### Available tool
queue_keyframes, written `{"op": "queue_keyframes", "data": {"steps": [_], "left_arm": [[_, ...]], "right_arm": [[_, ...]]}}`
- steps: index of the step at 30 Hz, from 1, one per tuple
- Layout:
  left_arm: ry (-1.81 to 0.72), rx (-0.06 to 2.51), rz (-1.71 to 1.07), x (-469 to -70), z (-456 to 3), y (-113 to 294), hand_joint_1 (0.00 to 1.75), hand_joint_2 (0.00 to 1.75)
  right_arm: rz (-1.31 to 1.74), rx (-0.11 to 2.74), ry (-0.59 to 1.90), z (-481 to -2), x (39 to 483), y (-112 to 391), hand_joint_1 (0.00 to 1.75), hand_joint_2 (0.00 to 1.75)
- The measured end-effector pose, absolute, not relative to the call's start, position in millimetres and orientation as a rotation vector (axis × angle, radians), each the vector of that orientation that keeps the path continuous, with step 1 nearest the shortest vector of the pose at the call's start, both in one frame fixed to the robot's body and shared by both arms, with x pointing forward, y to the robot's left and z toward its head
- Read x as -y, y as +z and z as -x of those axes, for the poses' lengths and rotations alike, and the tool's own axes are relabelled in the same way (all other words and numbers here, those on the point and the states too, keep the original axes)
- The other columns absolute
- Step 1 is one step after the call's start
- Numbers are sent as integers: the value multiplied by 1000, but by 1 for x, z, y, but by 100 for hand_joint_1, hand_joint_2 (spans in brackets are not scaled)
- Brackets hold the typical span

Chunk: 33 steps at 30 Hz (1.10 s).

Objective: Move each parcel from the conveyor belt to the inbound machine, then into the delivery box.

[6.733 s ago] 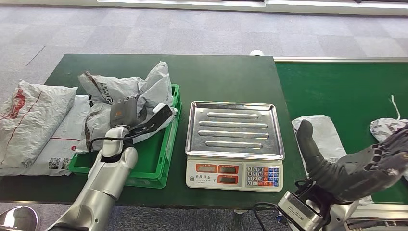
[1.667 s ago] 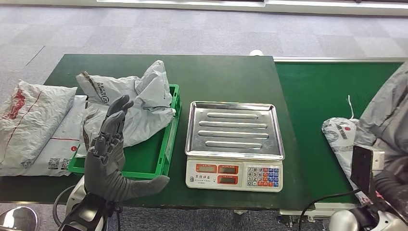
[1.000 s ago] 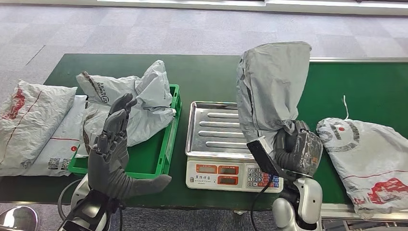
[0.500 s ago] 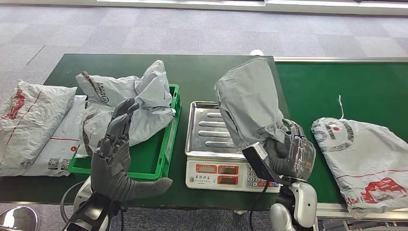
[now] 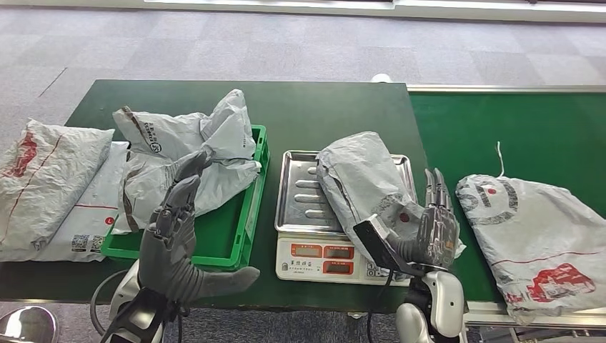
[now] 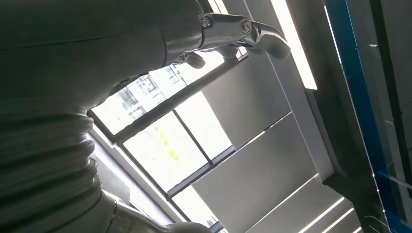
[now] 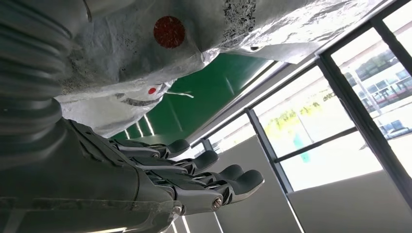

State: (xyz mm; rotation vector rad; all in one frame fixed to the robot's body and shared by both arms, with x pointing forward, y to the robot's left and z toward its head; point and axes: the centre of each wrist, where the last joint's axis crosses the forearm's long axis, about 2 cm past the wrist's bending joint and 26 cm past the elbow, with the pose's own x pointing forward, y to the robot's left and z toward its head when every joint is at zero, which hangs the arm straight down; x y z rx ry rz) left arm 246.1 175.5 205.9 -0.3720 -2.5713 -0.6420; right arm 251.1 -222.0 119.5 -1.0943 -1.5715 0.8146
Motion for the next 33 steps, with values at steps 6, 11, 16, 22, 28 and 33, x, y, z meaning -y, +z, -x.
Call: {"op": "queue_keyframes", "data": {"steps": [6, 11, 16, 22, 28, 33], "left_arm": [[-633, 2563, 366, -176, -243, 203, 0, 175], [-628, 2562, 362, -176, -241, 202, 0, 175], [-673, 2549, 336, -175, -241, 200, 0, 175], [-791, 2455, 183, -159, -269, 200, 0, 175], [-972, 2333, -191, -142, -323, 214, 0, 175], [-1152, 2211, -408, -126, -364, 222, 0, 175]], "right_arm": [[1095, 1575, 803, -251, 222, 118, 0, 175], [1109, 1589, 788, -250, 223, 118, 0, 175], [1303, 1886, 593, -243, 230, 140, 0, 175], [1614, 2314, 351, -227, 272, 215, 0, 175], [1794, 2415, 210, -215, 288, 258, 0, 175], [1789, 2483, 151, -219, 289, 267, 0, 175]]}}
